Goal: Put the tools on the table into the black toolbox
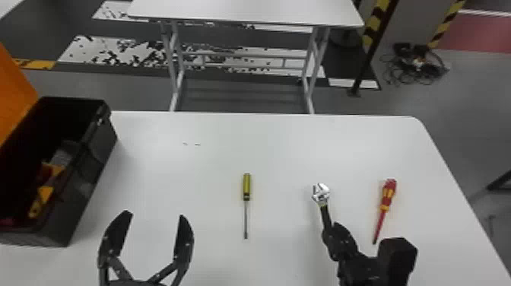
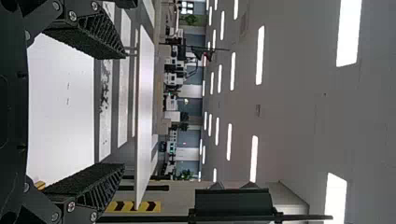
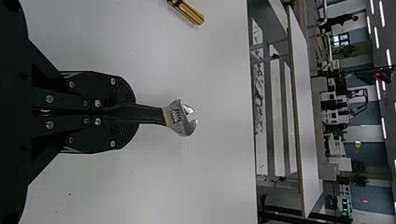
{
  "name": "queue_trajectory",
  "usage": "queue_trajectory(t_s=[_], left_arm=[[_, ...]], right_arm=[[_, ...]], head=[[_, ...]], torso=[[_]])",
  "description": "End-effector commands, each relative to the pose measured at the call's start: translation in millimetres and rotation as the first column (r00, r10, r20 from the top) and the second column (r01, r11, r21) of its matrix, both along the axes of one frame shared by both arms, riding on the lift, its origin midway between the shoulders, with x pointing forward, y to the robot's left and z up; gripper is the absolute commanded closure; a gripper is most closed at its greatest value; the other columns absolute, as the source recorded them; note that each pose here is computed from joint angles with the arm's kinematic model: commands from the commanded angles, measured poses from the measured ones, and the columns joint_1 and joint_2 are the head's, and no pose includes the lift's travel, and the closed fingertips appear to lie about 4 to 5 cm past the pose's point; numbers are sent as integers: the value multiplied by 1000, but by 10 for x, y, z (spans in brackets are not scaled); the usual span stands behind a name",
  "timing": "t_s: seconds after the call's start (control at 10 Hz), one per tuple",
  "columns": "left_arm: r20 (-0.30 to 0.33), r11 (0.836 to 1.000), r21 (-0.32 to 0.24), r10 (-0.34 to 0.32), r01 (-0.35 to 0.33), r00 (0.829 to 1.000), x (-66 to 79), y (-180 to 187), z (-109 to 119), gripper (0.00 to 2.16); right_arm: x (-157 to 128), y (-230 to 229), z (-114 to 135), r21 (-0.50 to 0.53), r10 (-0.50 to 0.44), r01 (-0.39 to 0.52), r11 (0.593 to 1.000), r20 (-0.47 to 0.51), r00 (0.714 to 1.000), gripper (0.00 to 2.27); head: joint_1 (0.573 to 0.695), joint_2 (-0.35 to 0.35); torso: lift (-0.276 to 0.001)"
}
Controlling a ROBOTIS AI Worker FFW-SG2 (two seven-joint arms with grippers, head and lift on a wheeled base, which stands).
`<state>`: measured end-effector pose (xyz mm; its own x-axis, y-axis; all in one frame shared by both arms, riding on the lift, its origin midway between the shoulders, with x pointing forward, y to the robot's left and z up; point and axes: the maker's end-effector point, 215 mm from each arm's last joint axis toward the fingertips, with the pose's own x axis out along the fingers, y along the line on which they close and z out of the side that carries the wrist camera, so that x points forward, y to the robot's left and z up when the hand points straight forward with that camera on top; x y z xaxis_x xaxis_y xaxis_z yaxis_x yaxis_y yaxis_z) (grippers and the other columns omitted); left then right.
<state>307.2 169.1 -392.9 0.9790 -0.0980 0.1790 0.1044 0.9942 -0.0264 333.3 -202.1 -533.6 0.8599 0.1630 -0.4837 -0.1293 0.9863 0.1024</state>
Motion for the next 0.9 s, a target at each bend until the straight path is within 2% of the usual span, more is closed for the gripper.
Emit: queue_trajectory(t_s=[0.0, 0.2, 0.4, 0.5, 0.7, 0.8], left_arm=[[16, 1000, -21, -2, 3, 1000, 42, 3, 138, 184], [-9, 996, -70, -49, 48, 999, 159, -88, 232, 188], [-96, 981, -144, -143, 129, 985, 314, -240, 131, 191], [-160, 963, -217, -197, 161, 967, 380, -305, -2, 191], [-239, 939, -284, -264, 193, 934, 453, -400, -153, 191], [-288, 912, -350, -323, 214, 902, 498, -469, -261, 191]], right_arm=[[38, 49, 232, 7, 11, -12, 1000, 56, 998, 2250], [60, 219, 629, 30, 75, -82, 996, 192, 978, 2250], [20, 422, 854, 39, 134, -151, 988, 271, 953, 2250], [-4, 504, 919, 37, 164, -182, 983, 294, 942, 2250], [-66, 680, 1001, 33, 219, -242, 970, 322, 921, 2250], [-85, 772, 1031, 22, 244, -267, 963, 334, 910, 2250]], head=[[695, -62], [695, -52], [695, -38], [695, -37], [695, -27], [695, -18]], torso=[[-75], [-75], [-75], [-75], [-75], [-75]])
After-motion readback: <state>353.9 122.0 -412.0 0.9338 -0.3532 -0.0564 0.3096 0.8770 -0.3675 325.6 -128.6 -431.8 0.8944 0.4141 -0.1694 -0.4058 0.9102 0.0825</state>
